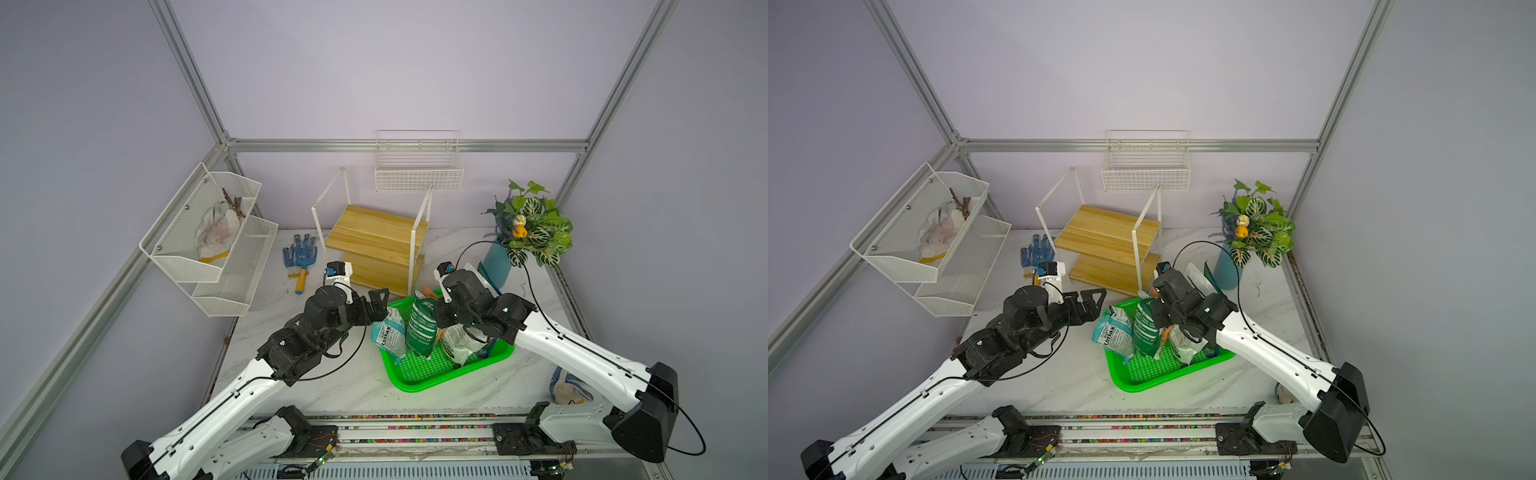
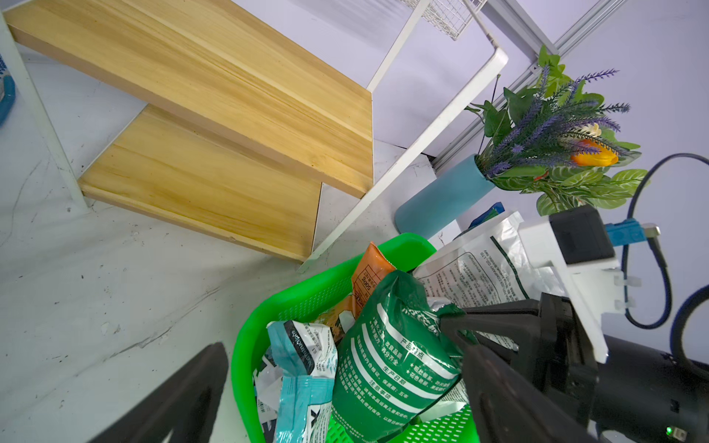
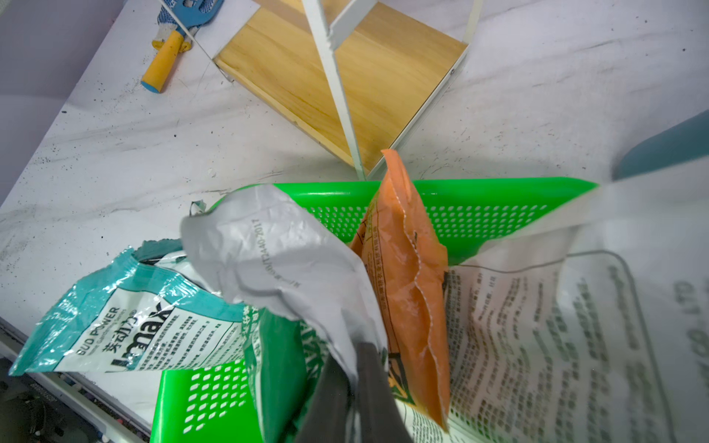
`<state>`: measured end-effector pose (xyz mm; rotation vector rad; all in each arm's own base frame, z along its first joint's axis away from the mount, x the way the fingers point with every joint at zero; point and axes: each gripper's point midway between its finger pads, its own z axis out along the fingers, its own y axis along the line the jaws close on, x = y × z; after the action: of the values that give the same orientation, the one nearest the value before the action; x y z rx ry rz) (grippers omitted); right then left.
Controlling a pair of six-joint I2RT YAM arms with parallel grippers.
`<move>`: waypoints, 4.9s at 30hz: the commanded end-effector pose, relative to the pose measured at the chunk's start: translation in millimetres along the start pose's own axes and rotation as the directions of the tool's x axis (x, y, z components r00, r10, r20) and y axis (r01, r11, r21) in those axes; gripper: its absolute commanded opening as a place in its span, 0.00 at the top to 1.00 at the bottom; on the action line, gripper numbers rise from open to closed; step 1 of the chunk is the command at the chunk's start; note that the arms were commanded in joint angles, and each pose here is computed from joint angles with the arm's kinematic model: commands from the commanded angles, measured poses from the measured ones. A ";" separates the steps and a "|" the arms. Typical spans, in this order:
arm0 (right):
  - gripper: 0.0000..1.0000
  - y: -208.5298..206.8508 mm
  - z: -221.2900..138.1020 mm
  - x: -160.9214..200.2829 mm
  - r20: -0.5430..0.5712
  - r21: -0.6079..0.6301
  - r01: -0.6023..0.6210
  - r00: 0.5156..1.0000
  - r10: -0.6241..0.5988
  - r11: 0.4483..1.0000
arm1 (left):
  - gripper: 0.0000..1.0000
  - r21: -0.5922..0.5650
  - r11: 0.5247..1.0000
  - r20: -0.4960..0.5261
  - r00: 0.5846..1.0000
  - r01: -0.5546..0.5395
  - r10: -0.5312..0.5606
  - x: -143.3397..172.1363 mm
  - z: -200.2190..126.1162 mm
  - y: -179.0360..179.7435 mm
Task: Take down the fertilizer bag from the shelf
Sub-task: Place the fertilizer bag in the storage box, then reset both arms
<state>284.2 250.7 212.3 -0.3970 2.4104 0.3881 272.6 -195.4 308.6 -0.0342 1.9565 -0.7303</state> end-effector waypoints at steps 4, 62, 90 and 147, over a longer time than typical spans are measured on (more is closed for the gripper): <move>0.42 6.6 7.1 1.5 -0.078 0.017 0.017 0.997 -0.016 1.000 | 0.00 0.011 1.000 0.000 1.000 -0.001 0.001 2.4 0.4 0.4; 1.00 58.2 -8.4 76.8 -0.092 -0.398 0.028 0.993 -0.070 0.917 | 0.00 -0.029 0.999 0.059 0.998 -0.020 0.022 -6.1 -12.0 13.5; 0.36 -34.4 -124.4 -65.7 0.379 0.075 -0.074 0.924 0.040 0.994 | 0.00 -0.106 0.993 0.085 0.995 -0.046 0.055 -3.1 -16.9 37.5; 0.17 -295.0 13.5 26.1 0.717 0.430 -0.365 0.693 -0.067 0.826 | 0.00 -0.554 0.767 0.101 0.888 -0.325 0.448 20.6 58.8 309.5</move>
<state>379.9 -36.1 126.6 0.3041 1.6785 -0.1311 404.1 23.0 129.9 -0.0394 1.8284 0.1107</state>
